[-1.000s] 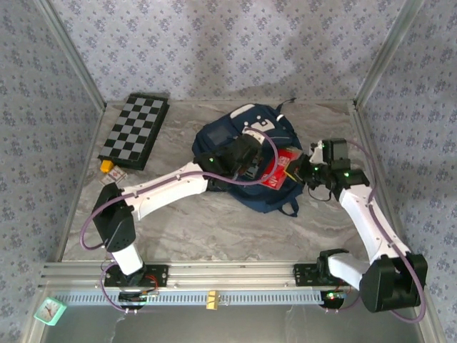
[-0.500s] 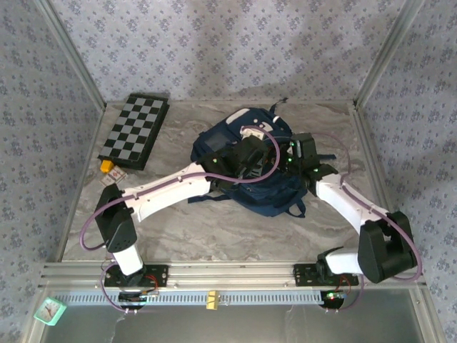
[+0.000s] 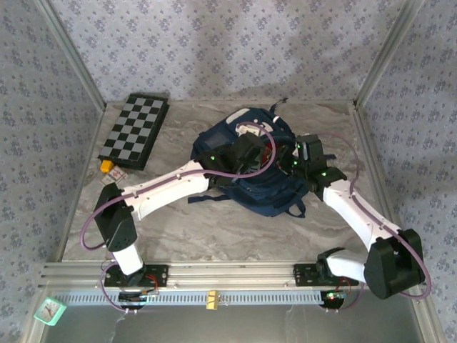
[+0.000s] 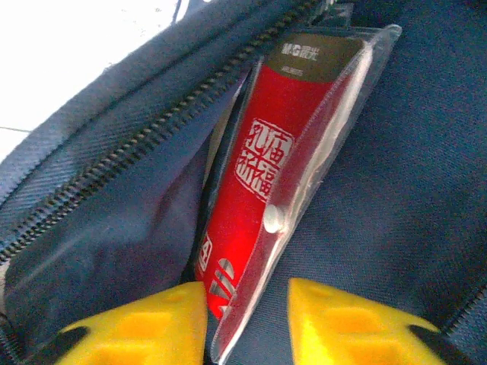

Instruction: Pack the student bag

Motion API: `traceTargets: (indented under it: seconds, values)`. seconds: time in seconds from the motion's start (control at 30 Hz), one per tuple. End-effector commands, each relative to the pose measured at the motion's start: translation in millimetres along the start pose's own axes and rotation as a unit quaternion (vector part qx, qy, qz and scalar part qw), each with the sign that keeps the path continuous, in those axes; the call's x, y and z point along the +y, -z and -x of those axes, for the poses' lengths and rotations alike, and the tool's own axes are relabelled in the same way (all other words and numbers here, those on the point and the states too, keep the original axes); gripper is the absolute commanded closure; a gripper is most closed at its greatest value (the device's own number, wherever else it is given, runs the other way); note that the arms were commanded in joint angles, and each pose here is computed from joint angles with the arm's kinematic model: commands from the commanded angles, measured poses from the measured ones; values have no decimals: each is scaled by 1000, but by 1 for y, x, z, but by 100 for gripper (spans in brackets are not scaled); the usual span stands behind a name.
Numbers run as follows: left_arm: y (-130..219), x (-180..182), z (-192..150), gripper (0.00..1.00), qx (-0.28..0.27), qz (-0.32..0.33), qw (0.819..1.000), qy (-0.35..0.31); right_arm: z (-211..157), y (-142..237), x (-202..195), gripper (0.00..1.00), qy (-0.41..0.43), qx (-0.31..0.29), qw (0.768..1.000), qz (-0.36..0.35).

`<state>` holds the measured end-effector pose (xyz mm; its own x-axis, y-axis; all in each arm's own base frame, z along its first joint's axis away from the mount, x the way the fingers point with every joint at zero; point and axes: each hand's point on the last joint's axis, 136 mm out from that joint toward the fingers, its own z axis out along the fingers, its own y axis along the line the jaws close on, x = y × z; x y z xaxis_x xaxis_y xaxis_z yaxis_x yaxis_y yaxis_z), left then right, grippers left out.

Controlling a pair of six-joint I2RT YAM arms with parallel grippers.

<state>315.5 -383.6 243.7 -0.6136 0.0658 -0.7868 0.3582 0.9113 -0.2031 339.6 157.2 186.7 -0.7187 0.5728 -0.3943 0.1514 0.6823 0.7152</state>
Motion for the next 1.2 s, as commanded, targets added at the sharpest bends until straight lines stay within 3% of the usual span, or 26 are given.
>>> traceTargets:
  seconds: [0.0, 0.13, 0.37, 0.57, 0.67, 0.8, 0.87, 1.17]
  values:
    - [13, -2, 27, 100, -41, -22, 998, 38, -10, -10, -22, 77, -4, 26, 999, -38]
    - [12, 0, 24, 100, -35, -22, 998, 38, -3, -34, 6, 95, 3, 39, 999, 24]
    - [5, 1, 21, 100, -25, -29, 998, 54, 6, -40, 13, 98, 16, 35, 999, 23]
    - [8, -9, 13, 99, 1, -78, 995, 59, -1, 2, -13, 86, 43, 43, 998, -13]
    - [15, -3, 9, 89, 19, -83, 993, 75, 0, 36, -42, 85, 34, 34, 997, -63]
    - [39, -2, 7, 75, 8, -131, 983, 124, -3, 69, -63, 80, -24, 27, 998, -48]
    - [42, 11, -3, 68, 7, -134, 979, 156, -2, 74, -63, 74, -37, 20, 999, -27]
    - [7, 98, -36, 60, 16, -105, 946, 306, -35, 58, -25, 58, 3, 107, 994, 22]
